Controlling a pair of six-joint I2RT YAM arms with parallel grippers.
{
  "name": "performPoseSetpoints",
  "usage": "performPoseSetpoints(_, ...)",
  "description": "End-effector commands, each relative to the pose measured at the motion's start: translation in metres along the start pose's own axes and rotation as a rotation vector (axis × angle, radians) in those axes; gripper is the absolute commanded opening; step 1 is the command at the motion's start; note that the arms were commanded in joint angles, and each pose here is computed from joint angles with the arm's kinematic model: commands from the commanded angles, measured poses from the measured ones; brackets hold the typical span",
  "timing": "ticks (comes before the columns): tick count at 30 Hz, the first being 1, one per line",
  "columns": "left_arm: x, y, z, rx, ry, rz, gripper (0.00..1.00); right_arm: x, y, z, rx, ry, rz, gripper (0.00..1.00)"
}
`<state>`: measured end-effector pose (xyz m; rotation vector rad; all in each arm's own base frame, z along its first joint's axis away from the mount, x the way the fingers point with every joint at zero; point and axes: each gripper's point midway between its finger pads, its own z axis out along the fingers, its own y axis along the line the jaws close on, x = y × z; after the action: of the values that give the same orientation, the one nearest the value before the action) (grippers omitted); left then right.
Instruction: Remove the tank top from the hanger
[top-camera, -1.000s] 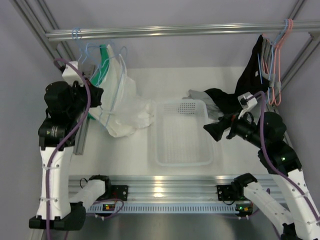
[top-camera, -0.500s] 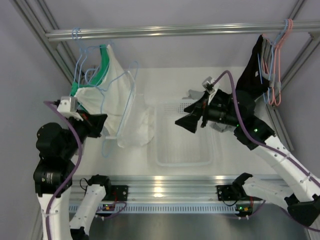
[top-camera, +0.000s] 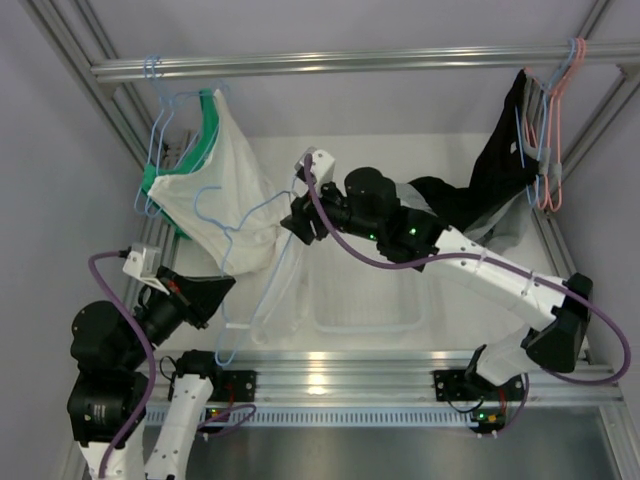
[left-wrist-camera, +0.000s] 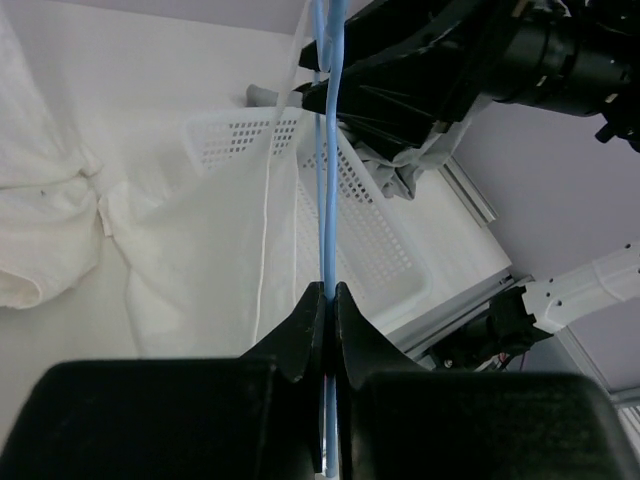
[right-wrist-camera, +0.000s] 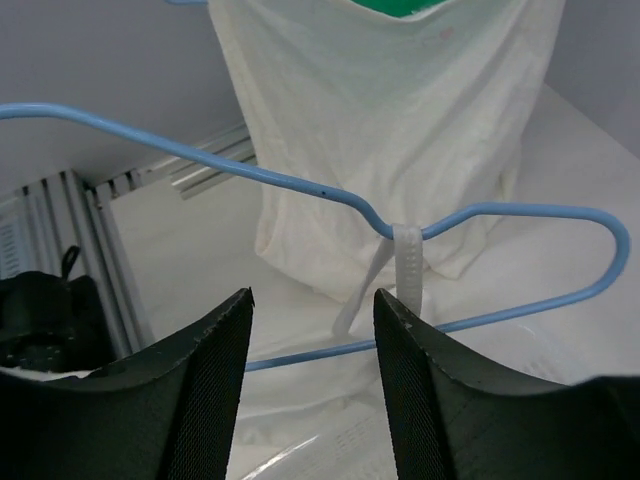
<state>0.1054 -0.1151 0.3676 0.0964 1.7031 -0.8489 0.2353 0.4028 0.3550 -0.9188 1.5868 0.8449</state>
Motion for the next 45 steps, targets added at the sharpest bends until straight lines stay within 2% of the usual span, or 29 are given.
performPoseSetpoints(1, 0.005, -0.004, -0.001, 0.023, 0.013, -0.028, 0.00, -0.027, -0.012, 0.004, 0.117, -0.064, -0.109, 0.51)
performPoseSetpoints(7, 0.001, 0.000, 0.001, 0.000, 0.007, -0.019, 0.00, -0.029, -0.014, 0.001, 0.149, -0.065, -0.131, 0.46)
performPoseSetpoints(11, -0.002, 0.003, 0.001, -0.024, -0.003, -0.016, 0.00, -0.037, -0.010, -0.011, 0.135, -0.090, -0.128, 0.50)
performPoseSetpoints(16, -0.005, 0.002, 0.000, -0.026, -0.010, -0.005, 0.00, -0.042, -0.006, -0.018, 0.122, -0.103, -0.111, 0.51)
performPoseSetpoints(29, -0.008, -0.004, -0.002, -0.004, -0.011, -0.007, 0.00, -0.033, -0.022, 0.000, 0.187, -0.061, -0.143, 0.47)
performPoseSetpoints(32, -0.007, -0.006, -0.003, 0.004, -0.010, -0.010, 0.00, -0.034, -0.022, 0.005, 0.186, -0.061, -0.146, 0.42)
performPoseSetpoints(37, -0.007, -0.009, -0.004, 0.016, -0.008, -0.014, 0.00, -0.031, -0.027, 0.011, 0.193, -0.052, -0.144, 0.40)
performPoseSetpoints(38, -0.007, -0.010, -0.004, 0.018, -0.007, -0.014, 0.00, -0.030, -0.028, 0.013, 0.196, -0.049, -0.143, 0.34)
performPoseSetpoints(45, -0.010, -0.010, -0.005, 0.011, -0.018, -0.007, 0.00, -0.025, -0.036, 0.012, 0.225, -0.037, -0.143, 0.14)
